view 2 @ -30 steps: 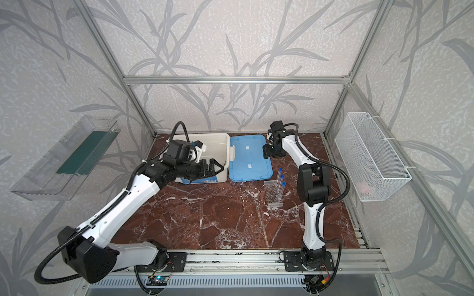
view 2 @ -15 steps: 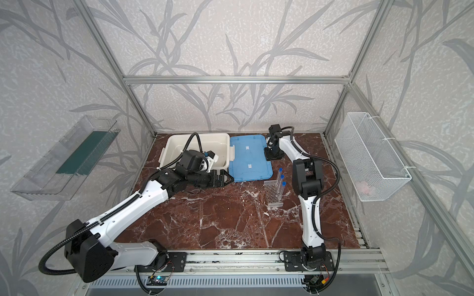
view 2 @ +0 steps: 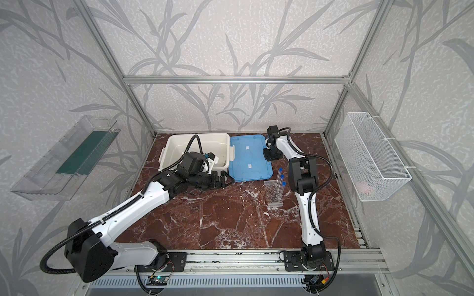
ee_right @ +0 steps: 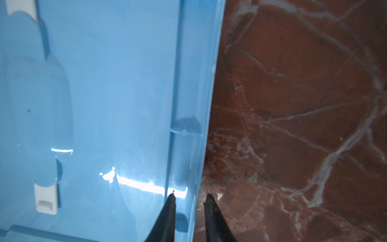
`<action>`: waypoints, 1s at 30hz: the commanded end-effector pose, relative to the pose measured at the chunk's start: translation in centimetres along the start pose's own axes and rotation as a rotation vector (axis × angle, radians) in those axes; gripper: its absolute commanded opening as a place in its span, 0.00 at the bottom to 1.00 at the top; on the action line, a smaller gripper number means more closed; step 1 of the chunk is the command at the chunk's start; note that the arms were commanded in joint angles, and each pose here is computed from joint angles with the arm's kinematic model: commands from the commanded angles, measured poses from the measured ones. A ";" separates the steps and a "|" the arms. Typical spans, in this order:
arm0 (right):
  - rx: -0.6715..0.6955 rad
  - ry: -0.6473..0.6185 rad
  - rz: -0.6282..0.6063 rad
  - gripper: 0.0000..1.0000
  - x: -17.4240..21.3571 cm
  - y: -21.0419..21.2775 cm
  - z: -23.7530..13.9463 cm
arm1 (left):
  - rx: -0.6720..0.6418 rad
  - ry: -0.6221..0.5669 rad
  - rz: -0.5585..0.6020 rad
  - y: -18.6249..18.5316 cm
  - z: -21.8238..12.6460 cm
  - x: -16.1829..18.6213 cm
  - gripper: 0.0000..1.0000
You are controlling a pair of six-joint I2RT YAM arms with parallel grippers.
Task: Organize the chemistry lab equipment
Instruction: 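Close the right gripper on the blue lid's edge and tilt it up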
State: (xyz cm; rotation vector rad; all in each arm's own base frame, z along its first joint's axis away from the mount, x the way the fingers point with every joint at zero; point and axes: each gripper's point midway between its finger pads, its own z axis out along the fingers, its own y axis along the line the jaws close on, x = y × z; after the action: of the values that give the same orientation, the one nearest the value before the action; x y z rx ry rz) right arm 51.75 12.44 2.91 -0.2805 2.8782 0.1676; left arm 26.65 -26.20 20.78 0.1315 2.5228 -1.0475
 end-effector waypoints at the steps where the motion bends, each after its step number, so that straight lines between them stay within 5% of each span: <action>1: 0.009 0.043 0.006 0.25 0.6 -0.5 0.9 | -0.008 -0.020 0.022 -0.1 -0.8 0.1 0.98; 9: 0.009 0.072 0.009 0.17 1.2 -0.5 2.1 | -0.039 -0.012 0.026 0.7 -0.7 0.4 0.96; 15: 0.014 0.040 0.004 0.00 0.5 -0.5 0.9 | -0.041 -0.020 0.032 0.6 -1.0 0.4 0.95; 30: 0.073 -0.238 -0.016 0.00 -2.6 -0.7 -8.6 | -0.052 -0.041 0.072 0.2 -2.7 0.4 0.94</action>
State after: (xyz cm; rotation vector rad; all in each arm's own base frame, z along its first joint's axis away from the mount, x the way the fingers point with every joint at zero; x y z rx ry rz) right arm 51.48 11.50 7.86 -0.2558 2.7570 0.1225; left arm 25.82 -24.79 21.08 0.1436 2.5152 -0.9817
